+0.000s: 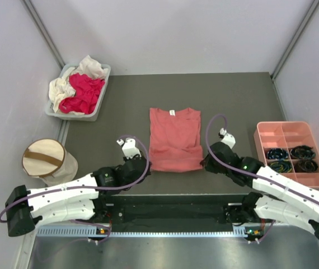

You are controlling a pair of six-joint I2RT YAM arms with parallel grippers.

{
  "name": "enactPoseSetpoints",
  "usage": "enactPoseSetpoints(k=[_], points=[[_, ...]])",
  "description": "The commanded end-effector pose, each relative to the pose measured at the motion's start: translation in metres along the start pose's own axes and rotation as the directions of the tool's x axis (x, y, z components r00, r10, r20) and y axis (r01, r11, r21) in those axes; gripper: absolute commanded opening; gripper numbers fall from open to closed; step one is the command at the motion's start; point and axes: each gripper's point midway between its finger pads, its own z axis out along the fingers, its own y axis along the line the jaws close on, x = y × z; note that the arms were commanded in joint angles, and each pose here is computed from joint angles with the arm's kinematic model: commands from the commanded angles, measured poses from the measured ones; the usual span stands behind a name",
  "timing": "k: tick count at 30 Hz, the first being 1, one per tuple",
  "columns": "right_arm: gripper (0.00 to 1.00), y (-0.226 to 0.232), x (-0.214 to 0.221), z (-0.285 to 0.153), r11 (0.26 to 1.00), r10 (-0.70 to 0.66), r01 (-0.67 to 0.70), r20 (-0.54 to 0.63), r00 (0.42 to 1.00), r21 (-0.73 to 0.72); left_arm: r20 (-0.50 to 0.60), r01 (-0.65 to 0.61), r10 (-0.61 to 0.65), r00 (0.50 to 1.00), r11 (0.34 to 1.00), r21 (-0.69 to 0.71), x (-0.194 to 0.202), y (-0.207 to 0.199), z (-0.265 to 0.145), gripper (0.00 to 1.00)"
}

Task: Fold and stack the t-shirts
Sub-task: Fold the long partially folded tshirt into a neat square

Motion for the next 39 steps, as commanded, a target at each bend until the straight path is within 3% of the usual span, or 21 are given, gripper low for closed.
enactPoseSetpoints(k=[1,7,15,27,39], points=[[0.0,0.02,-0.053,0.012,1.0,-0.019,0.016,0.165,0.986,0.014,0.175,-0.033,0.043,0.984,0.998,-0.058,-0.043,-0.009,0.009,0.0],[0.0,0.026,-0.104,0.024,0.999,0.01,-0.019,0.25,0.968,0.034,0.263,-0.031,0.051,0.963,0.996,-0.081,-0.085,-0.014,0.033,0.0],[0.0,0.042,-0.153,0.048,0.999,-0.024,0.015,0.282,0.959,0.032,0.355,-0.047,0.063,0.933,0.997,-0.054,-0.158,-0.032,0.075,0.0],[0.0,0.072,-0.231,0.094,0.998,-0.054,0.057,0.352,0.934,0.004,0.356,-0.131,0.146,0.923,0.989,-0.065,-0.186,-0.058,0.141,0.0],[0.0,0.056,-0.257,0.163,0.999,-0.033,0.037,0.295,0.955,-0.006,0.304,-0.151,0.181,0.935,0.981,-0.12,-0.189,-0.029,0.21,0.0]])
